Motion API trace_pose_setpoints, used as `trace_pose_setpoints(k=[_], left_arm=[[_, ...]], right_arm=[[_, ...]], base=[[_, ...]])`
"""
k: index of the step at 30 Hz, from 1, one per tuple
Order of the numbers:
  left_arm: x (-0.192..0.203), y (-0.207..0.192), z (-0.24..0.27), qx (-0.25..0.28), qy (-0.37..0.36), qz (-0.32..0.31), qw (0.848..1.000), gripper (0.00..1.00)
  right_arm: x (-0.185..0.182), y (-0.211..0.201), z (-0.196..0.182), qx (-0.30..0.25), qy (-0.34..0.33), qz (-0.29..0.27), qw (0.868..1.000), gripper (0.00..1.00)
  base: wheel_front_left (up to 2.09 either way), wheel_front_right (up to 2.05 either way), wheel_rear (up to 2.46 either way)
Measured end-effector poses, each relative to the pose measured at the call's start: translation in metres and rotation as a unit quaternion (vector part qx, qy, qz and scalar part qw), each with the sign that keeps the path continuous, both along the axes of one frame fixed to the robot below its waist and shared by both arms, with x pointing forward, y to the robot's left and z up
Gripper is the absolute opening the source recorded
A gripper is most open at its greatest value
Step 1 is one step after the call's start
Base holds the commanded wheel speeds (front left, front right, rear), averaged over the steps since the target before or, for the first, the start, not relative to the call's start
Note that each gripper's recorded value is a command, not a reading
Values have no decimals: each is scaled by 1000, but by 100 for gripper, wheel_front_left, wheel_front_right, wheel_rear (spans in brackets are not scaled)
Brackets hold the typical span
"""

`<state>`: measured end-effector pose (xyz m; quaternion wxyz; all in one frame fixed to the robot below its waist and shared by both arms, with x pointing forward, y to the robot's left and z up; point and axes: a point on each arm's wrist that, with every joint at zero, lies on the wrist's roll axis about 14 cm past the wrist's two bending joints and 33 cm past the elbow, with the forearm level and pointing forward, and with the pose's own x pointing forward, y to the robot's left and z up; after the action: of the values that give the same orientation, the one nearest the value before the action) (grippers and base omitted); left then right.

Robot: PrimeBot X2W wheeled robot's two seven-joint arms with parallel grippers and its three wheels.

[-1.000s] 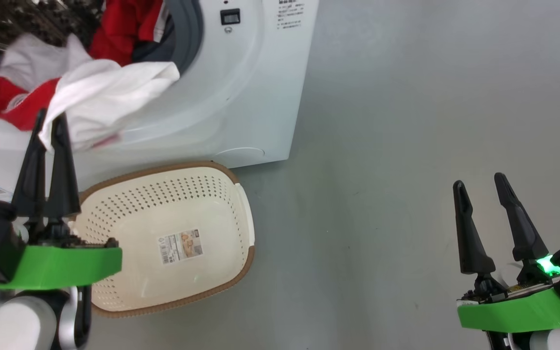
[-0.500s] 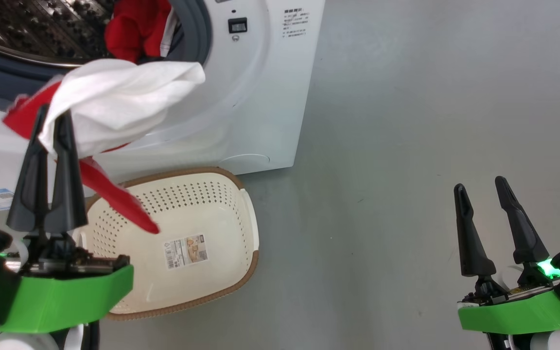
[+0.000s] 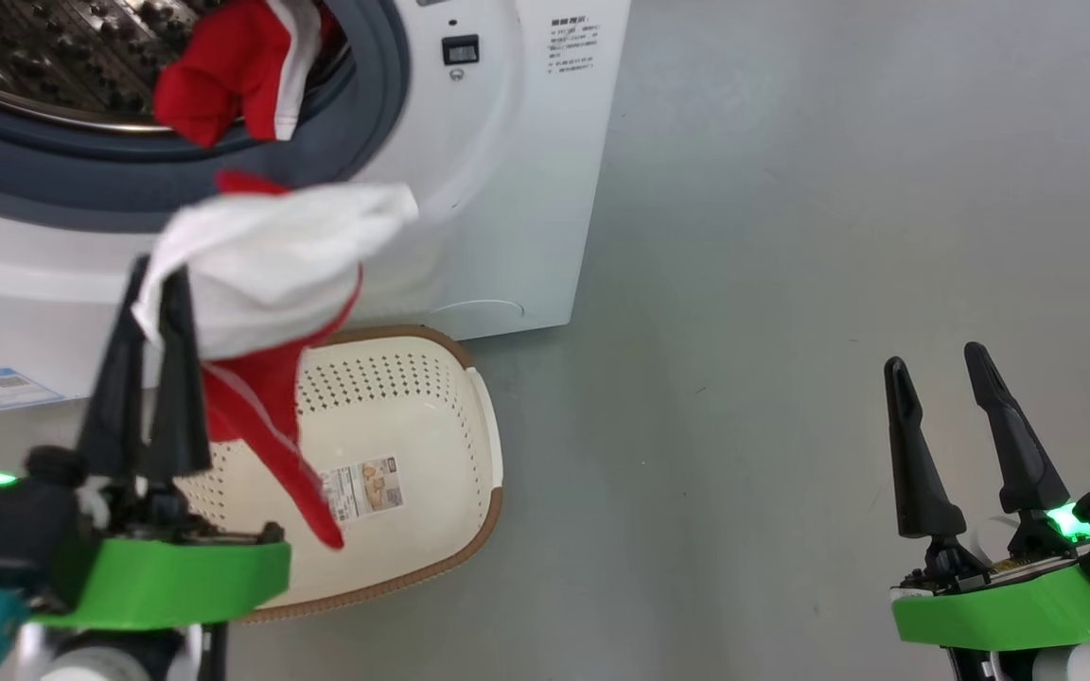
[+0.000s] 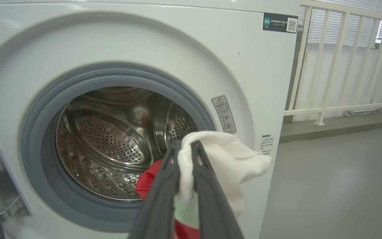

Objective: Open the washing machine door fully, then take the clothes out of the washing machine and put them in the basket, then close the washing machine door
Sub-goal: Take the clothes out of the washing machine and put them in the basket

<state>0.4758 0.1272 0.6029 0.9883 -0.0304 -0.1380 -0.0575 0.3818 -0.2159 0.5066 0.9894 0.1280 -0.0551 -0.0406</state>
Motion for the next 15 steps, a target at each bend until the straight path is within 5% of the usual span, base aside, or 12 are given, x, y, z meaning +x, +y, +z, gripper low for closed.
trace_pose_setpoints(k=[15], left_arm=[[12,-13,-150,-22,194,-8,981,0]], right_arm=[[3,3,-14,1,21,3,1000,100]], base=[[0,0,0]])
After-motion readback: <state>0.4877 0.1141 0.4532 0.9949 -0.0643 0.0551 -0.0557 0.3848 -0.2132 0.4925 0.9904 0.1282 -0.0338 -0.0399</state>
